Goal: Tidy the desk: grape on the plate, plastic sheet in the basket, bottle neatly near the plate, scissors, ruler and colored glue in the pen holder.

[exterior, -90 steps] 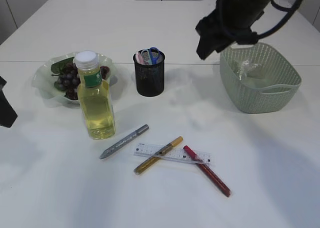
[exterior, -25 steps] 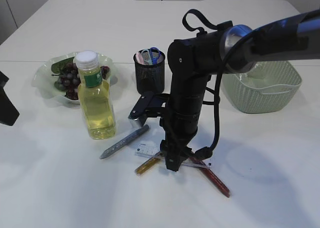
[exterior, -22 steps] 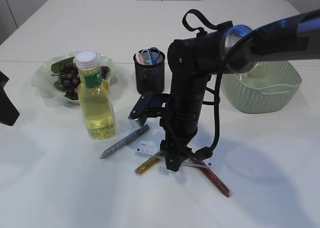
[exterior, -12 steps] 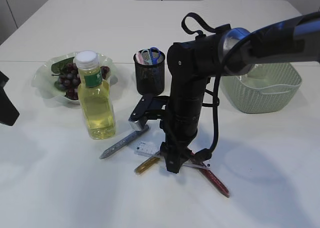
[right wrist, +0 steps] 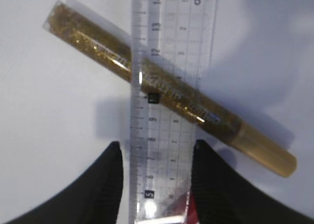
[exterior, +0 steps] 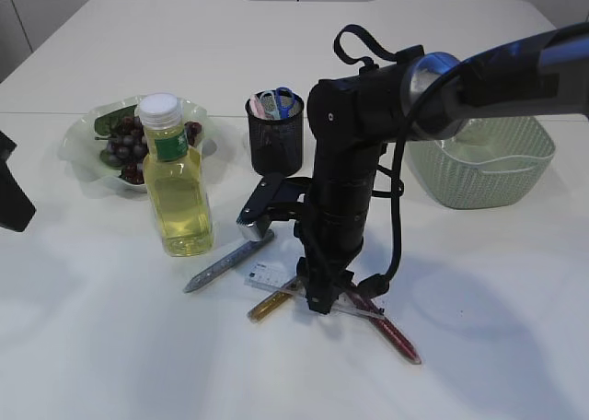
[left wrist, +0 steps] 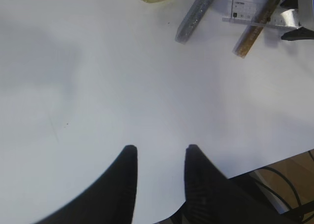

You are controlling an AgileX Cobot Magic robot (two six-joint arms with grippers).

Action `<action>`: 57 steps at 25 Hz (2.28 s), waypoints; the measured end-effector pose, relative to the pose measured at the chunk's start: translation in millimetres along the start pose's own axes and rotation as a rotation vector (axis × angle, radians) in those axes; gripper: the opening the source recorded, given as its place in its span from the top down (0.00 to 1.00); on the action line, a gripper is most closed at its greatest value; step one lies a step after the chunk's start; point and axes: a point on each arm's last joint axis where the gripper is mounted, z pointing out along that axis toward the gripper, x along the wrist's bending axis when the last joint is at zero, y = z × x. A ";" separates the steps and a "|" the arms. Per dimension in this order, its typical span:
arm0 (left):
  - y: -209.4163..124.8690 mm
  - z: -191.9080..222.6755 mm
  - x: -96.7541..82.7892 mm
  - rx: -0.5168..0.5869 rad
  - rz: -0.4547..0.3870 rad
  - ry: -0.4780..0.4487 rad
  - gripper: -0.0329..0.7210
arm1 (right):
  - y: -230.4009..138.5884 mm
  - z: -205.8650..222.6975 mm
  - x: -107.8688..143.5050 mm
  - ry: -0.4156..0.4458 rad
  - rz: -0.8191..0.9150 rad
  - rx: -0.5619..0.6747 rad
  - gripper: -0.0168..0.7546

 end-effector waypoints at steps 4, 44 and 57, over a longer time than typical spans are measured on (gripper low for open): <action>0.0 0.0 0.0 0.000 0.000 0.000 0.64 | 0.1 0.0 -0.1 -0.002 0.000 -0.002 0.57; 0.0 0.0 0.0 0.000 0.000 0.000 0.64 | -0.3 4.7 0.0 0.013 0.016 0.008 0.54; 0.0 0.0 0.0 0.000 0.000 0.000 0.64 | -0.3 4.7 0.0 0.013 0.018 0.008 0.59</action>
